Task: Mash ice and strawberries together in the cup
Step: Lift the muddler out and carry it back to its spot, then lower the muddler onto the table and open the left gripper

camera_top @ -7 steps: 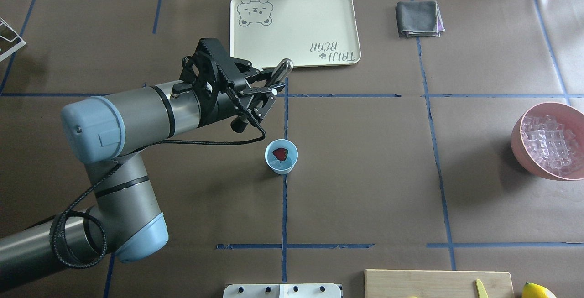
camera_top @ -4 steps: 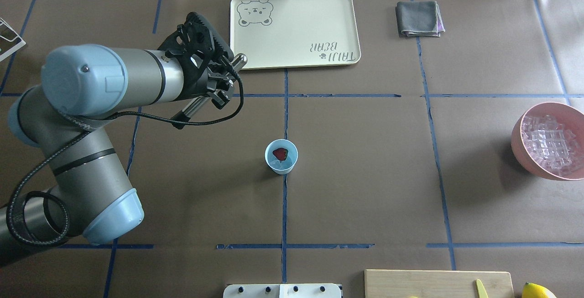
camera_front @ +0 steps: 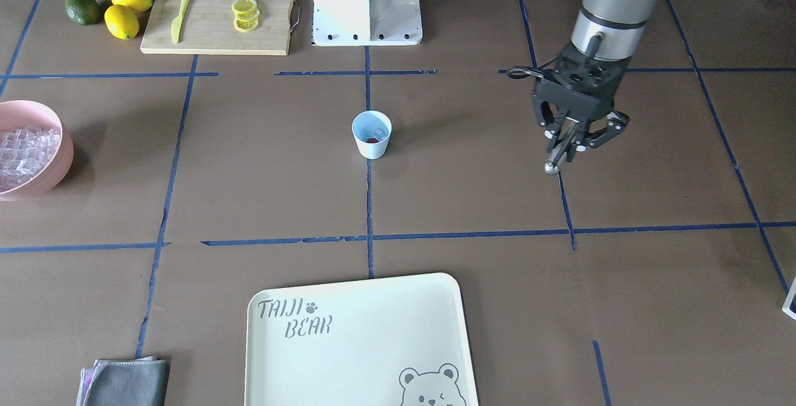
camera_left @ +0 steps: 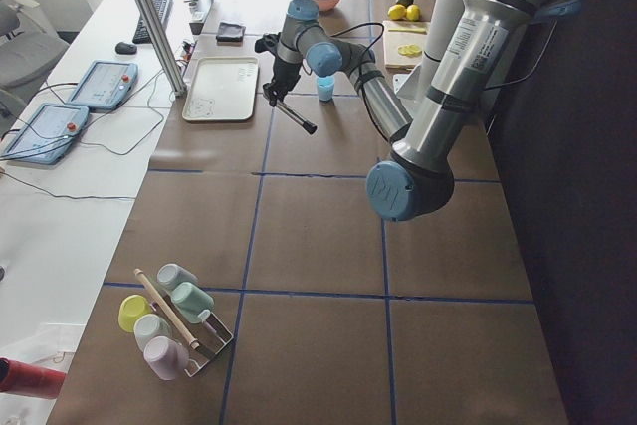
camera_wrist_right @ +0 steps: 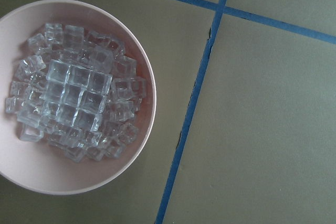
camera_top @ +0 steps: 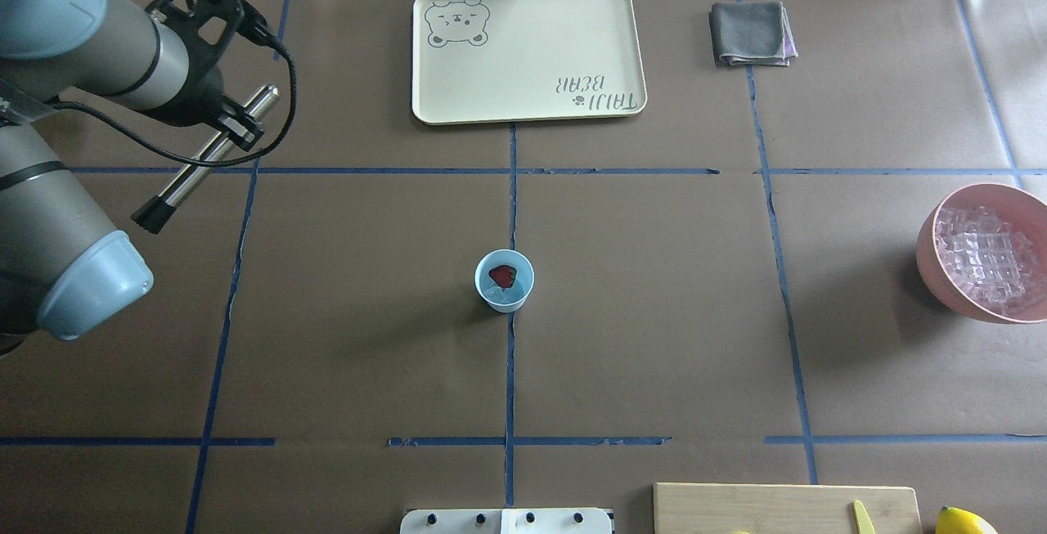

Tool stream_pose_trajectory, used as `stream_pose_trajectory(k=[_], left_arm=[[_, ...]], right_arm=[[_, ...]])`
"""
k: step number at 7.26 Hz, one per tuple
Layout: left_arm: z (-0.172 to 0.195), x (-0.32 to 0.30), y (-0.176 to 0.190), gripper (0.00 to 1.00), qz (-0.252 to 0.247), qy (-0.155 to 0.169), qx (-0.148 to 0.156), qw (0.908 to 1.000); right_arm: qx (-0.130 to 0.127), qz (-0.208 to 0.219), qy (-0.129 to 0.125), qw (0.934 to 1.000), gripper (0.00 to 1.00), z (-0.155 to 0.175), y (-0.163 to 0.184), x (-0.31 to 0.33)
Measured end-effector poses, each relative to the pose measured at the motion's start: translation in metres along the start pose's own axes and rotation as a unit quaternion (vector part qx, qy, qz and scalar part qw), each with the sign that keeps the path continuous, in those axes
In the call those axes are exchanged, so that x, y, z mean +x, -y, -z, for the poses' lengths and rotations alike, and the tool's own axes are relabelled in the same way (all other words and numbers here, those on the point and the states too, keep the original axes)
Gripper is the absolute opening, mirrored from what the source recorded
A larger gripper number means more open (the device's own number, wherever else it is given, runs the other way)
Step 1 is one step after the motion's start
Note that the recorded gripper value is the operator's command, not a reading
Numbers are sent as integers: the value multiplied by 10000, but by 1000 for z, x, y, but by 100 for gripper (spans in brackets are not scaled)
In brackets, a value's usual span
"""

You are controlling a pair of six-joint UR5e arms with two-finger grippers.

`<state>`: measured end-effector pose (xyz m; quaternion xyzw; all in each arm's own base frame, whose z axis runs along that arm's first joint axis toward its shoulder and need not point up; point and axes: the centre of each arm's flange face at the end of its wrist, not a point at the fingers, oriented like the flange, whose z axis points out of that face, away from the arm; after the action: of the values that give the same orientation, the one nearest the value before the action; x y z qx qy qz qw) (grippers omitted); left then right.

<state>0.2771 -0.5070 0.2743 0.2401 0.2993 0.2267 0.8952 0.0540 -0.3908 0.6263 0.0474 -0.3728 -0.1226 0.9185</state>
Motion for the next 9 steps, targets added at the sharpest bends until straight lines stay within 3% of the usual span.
stream_pose_trajectory(k=[3, 5, 7, 9], left_arm=[[-25, -116, -80, 1, 1027, 337, -775, 9911], [-42, -177, -128, 1, 1764, 40, -1214, 9768], [-69, -211, -171, 1, 2030, -99, -1260, 9710], [-117, -242, -221, 1, 2191, -134, -1061, 9698]], right_arm=[[-1, -4, 1, 10000, 100, 0, 0, 0], [1, -2, 0, 10000, 100, 0, 1, 0], [0, -4, 4, 10000, 100, 0, 1, 0], [-4, -8, 6, 10000, 100, 0, 0, 0]])
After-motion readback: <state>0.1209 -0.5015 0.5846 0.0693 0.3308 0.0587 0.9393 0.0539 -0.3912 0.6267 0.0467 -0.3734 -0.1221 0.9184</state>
